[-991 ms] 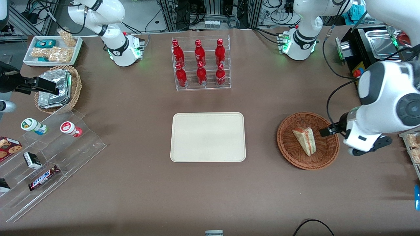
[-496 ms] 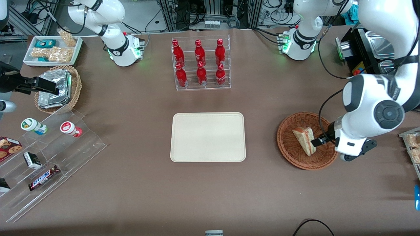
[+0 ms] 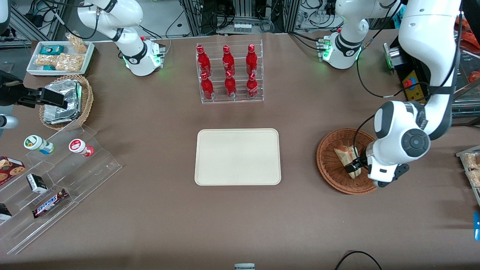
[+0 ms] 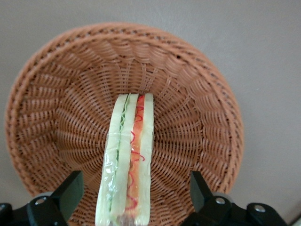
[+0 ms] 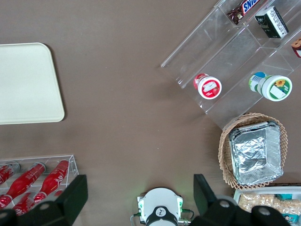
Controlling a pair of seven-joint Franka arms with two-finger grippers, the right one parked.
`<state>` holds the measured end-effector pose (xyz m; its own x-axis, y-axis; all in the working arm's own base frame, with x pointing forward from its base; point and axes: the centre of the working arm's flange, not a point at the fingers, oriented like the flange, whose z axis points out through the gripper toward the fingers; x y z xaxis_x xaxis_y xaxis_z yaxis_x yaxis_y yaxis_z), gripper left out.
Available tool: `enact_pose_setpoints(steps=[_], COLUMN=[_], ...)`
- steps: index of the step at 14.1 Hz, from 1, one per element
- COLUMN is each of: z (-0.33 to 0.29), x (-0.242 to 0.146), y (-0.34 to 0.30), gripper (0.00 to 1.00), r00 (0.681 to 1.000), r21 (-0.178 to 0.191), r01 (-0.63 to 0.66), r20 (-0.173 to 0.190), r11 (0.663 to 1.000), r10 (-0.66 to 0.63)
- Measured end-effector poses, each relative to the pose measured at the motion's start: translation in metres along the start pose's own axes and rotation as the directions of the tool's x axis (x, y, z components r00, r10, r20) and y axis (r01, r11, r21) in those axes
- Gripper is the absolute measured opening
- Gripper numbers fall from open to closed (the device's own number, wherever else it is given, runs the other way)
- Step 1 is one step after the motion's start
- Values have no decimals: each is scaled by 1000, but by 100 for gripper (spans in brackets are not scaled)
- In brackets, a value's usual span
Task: Place sandwich from basket to tray
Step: 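Close the left gripper on the wrapped sandwich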
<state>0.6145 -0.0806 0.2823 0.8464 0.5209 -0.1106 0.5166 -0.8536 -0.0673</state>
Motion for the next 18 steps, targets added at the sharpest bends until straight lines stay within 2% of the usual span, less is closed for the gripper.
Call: enact_pose_setpoints(steps=[7,9,14,17,18], z=[39,42,45,34,24], x=[-17,-18,-20,-16,-15], y=[-11,-12,-13,-9,-6], gripper=[100,96,43,20,18], r00=[1000,1000,999,1000,1000], r21=[18,22,25,6,-4], r01=[-4,-3,-4,-5,-10], r20=[26,30,34,10,-3], r11=[1000,1000,1000,1000,1000], r10=[3,3,3,5,10])
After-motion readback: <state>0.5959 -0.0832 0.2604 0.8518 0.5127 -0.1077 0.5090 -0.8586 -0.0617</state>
